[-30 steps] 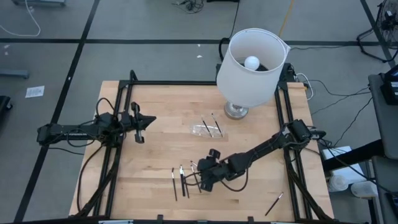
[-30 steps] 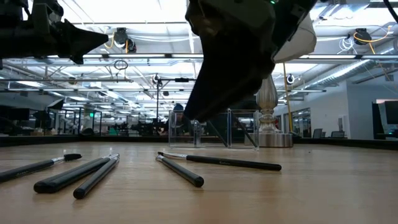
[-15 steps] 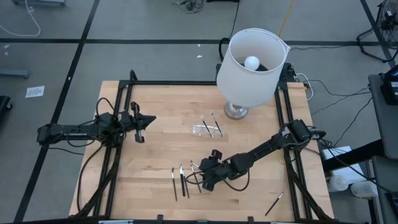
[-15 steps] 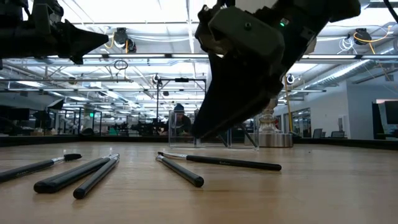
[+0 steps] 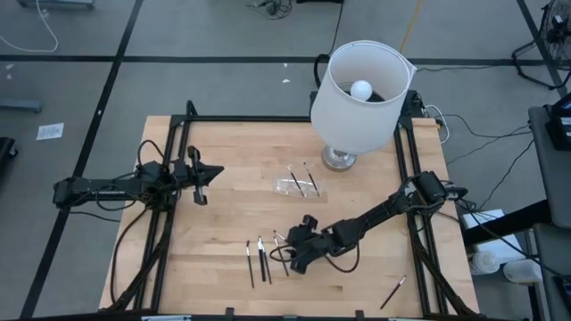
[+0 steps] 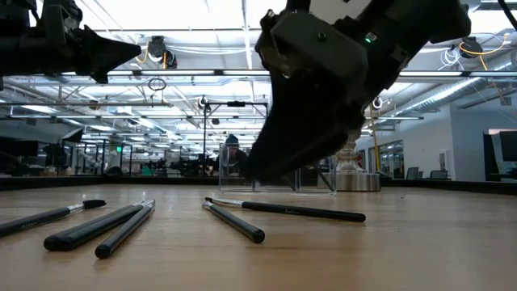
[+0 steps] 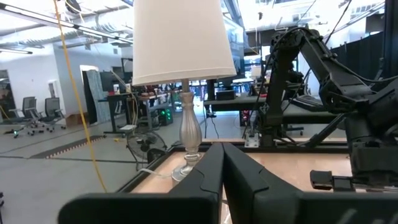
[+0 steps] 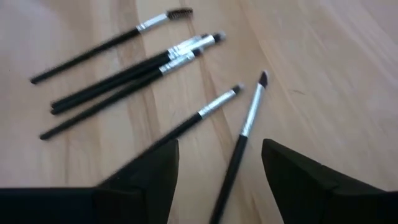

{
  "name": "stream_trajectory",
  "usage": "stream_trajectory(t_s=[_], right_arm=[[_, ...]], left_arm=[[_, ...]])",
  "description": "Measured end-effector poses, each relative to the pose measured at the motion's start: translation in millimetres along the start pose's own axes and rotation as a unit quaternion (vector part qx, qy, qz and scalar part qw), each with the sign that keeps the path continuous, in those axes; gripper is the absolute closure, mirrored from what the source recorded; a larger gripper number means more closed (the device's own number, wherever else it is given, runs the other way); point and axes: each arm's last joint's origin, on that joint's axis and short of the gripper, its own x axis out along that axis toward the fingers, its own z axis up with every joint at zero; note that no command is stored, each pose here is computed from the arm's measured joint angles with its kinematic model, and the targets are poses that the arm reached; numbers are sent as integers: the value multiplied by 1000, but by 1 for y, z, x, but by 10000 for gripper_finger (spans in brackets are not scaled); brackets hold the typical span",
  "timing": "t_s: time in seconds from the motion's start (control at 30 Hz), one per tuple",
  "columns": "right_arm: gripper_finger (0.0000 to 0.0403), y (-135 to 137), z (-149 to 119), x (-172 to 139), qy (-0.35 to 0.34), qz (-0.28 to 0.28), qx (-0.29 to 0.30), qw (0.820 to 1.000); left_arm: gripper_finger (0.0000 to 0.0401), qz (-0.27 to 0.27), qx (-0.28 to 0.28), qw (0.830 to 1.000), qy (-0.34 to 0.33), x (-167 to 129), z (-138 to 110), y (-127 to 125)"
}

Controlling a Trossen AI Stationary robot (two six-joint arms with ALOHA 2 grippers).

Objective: Pick & Place Makeup Brushes
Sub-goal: Put the black eyeshadow brush into the transparent organizer

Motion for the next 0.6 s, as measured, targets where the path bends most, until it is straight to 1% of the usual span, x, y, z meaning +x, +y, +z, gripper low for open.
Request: stream_trajectory(t_s=[0.23, 0.6], right_arm=[[187, 2, 3, 0, -13, 9, -5, 1000], [189, -2, 4, 1, -13, 2, 17, 1000]], left_arm=[[384, 0, -5, 1000, 0, 0, 0, 0], [384, 0, -6, 1000, 1, 0, 0, 0]])
